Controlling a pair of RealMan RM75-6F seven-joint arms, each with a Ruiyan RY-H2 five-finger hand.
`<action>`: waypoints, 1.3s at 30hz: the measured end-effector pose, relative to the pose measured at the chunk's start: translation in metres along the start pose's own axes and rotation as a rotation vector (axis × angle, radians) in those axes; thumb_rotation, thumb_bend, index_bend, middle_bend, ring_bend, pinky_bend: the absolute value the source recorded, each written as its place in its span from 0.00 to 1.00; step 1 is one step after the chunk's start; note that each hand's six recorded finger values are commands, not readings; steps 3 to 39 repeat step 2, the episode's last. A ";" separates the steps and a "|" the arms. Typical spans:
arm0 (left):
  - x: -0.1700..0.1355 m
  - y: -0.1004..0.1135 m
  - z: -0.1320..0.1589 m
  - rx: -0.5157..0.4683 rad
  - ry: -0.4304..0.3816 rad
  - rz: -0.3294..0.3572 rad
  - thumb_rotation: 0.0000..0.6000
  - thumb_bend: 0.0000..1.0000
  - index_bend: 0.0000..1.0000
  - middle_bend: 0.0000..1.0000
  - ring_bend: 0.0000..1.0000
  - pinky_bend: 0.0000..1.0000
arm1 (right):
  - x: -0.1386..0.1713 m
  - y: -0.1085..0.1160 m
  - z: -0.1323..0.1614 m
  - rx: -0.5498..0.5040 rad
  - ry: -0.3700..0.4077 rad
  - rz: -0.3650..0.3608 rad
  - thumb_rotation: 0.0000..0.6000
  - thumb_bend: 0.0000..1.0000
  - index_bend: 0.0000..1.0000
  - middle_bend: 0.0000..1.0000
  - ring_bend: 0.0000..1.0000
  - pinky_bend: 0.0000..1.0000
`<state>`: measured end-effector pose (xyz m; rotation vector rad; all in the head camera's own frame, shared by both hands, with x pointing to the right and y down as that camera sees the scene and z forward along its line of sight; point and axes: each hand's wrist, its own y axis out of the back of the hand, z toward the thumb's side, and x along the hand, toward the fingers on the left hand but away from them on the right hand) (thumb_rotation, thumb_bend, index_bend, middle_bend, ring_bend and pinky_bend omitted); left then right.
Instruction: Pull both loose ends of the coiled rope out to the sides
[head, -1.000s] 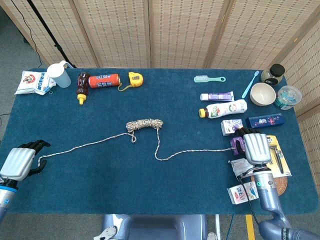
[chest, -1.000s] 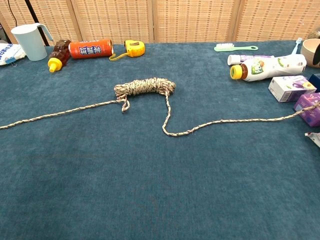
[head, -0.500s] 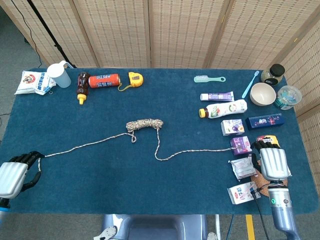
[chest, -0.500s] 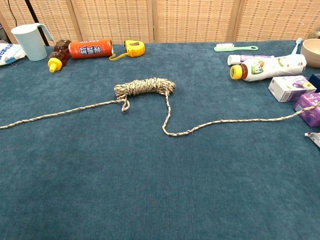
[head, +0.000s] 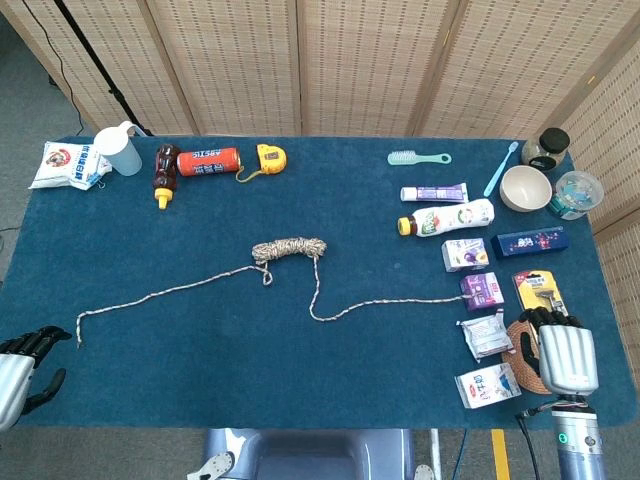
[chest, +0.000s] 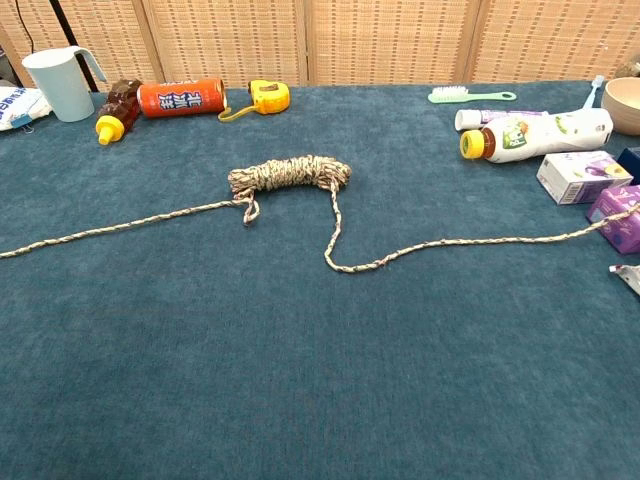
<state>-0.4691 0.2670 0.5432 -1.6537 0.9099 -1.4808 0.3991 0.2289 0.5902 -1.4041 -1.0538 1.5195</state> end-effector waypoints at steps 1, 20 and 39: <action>0.000 0.001 0.000 0.003 -0.001 0.001 1.00 0.36 0.31 0.31 0.32 0.39 | 0.000 0.000 -0.001 -0.002 -0.002 -0.002 1.00 0.50 0.44 0.45 0.45 0.46; 0.001 0.002 0.000 0.006 -0.002 0.004 1.00 0.36 0.31 0.31 0.32 0.39 | -0.001 0.000 -0.002 -0.004 -0.004 -0.004 1.00 0.50 0.44 0.45 0.45 0.46; 0.001 0.002 0.000 0.006 -0.002 0.004 1.00 0.36 0.31 0.31 0.32 0.39 | -0.001 0.000 -0.002 -0.004 -0.004 -0.004 1.00 0.50 0.44 0.45 0.45 0.46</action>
